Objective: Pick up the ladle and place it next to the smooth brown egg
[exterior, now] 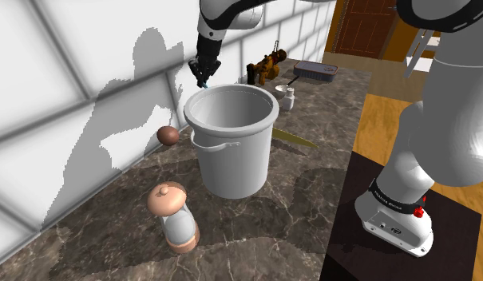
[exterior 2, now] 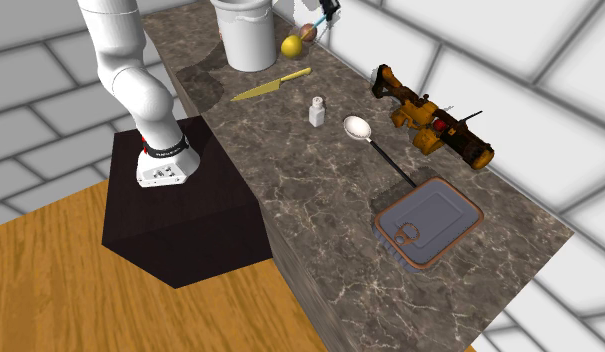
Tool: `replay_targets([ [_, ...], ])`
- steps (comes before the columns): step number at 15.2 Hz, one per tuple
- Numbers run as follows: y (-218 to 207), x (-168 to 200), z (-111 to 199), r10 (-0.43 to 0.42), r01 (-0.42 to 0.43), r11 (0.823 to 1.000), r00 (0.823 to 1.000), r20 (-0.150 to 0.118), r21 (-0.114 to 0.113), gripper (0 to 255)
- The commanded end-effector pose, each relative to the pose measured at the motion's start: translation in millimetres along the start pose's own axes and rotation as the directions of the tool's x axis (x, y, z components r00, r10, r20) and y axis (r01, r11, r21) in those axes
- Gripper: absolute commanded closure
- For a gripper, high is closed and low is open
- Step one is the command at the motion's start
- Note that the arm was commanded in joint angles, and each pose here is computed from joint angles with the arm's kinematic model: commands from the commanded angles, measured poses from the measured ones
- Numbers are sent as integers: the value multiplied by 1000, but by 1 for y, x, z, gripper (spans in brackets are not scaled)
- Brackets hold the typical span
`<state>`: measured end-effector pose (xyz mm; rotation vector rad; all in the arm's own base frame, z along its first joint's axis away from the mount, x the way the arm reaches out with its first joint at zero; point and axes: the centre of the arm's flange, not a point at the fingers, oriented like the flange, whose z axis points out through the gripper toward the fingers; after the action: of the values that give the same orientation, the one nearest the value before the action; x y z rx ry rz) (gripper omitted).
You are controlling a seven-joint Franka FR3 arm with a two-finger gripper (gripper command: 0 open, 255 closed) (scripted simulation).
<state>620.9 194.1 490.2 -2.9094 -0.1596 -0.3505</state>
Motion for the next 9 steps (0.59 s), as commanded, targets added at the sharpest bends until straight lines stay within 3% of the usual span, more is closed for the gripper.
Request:
replay_targets([
  [1,2,-2,10,0,0,1000,1000,-1,0,255],
  [9,9,-11,44,0,0,1000,1000,-1,0,255],
])
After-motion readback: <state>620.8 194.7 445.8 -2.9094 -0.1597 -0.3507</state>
